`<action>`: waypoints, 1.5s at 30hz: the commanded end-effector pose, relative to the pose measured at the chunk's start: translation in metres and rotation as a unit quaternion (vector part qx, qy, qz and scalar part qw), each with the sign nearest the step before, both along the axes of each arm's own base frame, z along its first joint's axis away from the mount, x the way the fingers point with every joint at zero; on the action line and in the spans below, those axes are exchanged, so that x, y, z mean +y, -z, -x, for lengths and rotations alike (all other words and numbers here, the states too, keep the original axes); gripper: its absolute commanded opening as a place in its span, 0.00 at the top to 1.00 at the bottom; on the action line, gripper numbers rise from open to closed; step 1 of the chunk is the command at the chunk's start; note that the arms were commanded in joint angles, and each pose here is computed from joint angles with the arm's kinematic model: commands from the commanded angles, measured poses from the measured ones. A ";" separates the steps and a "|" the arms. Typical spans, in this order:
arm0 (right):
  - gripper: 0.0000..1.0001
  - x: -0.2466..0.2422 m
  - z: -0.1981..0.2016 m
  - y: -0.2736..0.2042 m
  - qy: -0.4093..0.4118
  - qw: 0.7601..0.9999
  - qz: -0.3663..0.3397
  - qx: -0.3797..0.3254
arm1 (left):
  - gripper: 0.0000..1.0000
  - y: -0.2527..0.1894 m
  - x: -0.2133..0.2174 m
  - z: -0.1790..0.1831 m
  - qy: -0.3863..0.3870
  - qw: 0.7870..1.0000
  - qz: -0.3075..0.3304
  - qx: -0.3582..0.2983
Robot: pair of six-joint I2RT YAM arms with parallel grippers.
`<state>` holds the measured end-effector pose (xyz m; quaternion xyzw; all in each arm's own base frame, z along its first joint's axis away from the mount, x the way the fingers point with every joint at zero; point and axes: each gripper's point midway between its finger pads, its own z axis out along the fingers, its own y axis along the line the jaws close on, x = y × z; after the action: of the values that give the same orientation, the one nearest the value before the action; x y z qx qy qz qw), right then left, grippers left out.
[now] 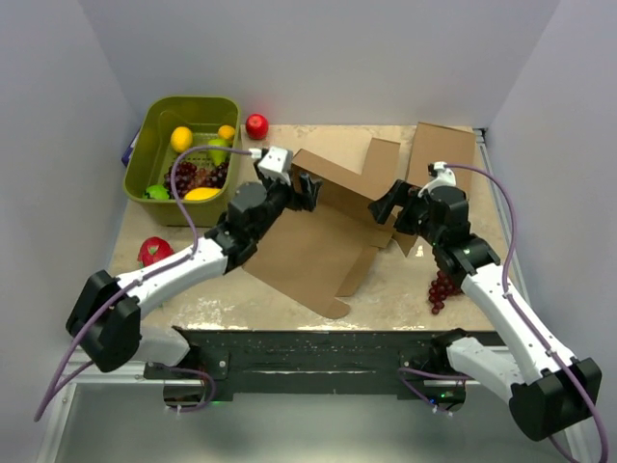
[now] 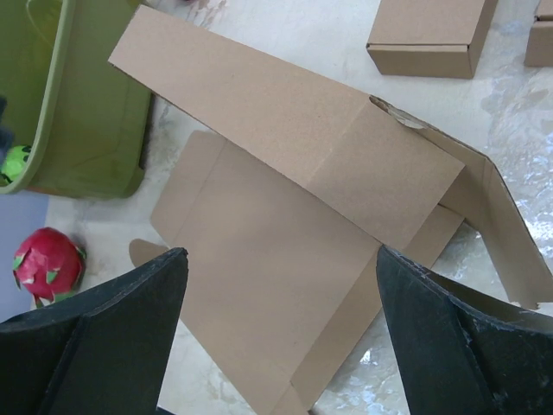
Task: Fold the paper box
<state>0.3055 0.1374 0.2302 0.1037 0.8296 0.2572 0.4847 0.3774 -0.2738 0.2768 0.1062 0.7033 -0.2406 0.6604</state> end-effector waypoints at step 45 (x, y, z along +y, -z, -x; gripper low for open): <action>0.07 0.000 -0.026 -0.024 0.012 0.999 -0.025 -0.032 | 0.19 0.174 -0.154 0.148 0.183 0.971 -0.124 0.095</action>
<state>0.3275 0.1354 0.2282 0.1282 0.8230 0.2607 0.4880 0.2344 -0.4155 0.0435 0.3170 0.7889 -0.2133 0.4812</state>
